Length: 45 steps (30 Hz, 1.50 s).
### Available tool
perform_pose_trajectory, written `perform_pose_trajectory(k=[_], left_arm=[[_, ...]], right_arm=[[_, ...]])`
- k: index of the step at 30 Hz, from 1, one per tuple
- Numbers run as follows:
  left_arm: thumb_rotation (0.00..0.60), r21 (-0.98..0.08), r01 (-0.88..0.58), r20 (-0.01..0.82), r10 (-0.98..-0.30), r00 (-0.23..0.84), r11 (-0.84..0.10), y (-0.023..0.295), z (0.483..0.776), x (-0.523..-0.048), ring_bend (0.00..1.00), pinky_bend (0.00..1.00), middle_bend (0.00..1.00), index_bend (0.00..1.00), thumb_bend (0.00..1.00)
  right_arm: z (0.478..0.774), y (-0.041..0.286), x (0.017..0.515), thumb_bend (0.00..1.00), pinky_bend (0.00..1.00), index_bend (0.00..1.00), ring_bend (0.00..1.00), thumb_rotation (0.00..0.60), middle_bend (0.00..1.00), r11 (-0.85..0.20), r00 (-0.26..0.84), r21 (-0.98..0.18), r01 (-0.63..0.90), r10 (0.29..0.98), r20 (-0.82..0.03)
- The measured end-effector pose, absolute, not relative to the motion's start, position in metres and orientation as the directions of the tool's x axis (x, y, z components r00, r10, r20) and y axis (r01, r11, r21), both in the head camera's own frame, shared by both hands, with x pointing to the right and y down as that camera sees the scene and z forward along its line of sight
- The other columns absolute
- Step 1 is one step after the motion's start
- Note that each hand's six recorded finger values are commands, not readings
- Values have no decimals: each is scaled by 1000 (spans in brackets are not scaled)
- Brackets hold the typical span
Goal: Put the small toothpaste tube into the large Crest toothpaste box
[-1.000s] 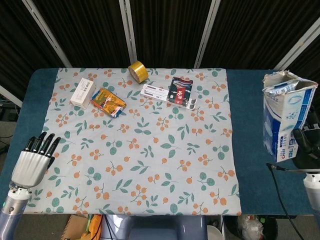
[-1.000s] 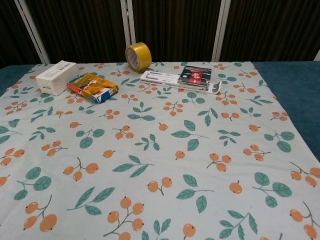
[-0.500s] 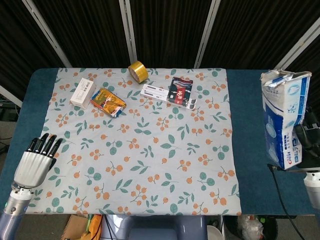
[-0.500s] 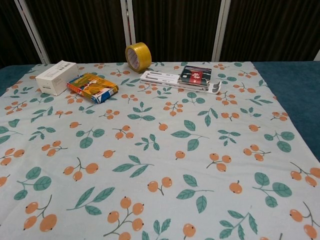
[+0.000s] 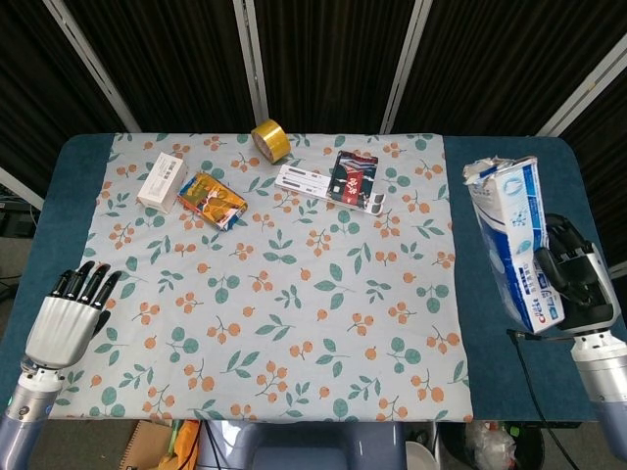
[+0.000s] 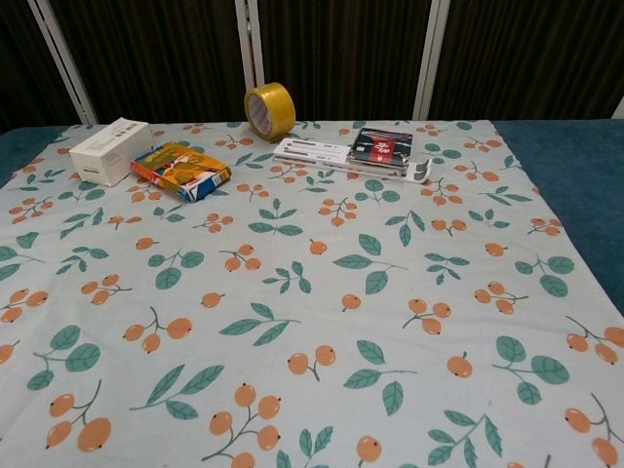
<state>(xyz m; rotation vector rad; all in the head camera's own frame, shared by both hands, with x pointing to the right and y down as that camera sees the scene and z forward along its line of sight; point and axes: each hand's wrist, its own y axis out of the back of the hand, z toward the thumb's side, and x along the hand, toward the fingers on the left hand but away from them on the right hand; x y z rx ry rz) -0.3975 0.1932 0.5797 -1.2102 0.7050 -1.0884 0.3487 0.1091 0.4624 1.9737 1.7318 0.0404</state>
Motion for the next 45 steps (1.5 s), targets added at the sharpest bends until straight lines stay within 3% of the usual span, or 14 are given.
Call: perform_pose_trajectory(k=[10,13,25,37,42,45], left_arm=[[600,-965,263,115,-924,365,-16,193,579,-395,233,342,254,255,38],[600,-966,259,116,-922,369,-18,193,580,-394,233,342,254,255,38],[600,-971,238,124,-914,387,-31,195,581,-391,232,342,253,255,38],[600,-976,213,132,-912,388,-50,195,579,-393,233,329,250,255,38],[600,-977,206,135,-913,385,-57,195,579,-393,232,329,249,255,38],[600,-977,203,138,-913,384,-62,195,579,-393,232,329,248,255,38]], right_arm=[[517,130,344,389,557,458,507,600,567,-203,182,-4,979,888,-422],[539,143,335,390,557,460,508,600,568,-252,191,-73,965,866,-462],[604,182,293,390,557,463,509,600,571,-363,212,-180,914,807,-551],[654,213,272,391,556,463,508,600,570,-382,155,-290,877,798,-582],[662,221,264,390,468,433,426,600,554,-414,164,-330,848,798,-579],[664,225,260,391,379,358,351,600,485,-452,183,-361,816,794,-580]])
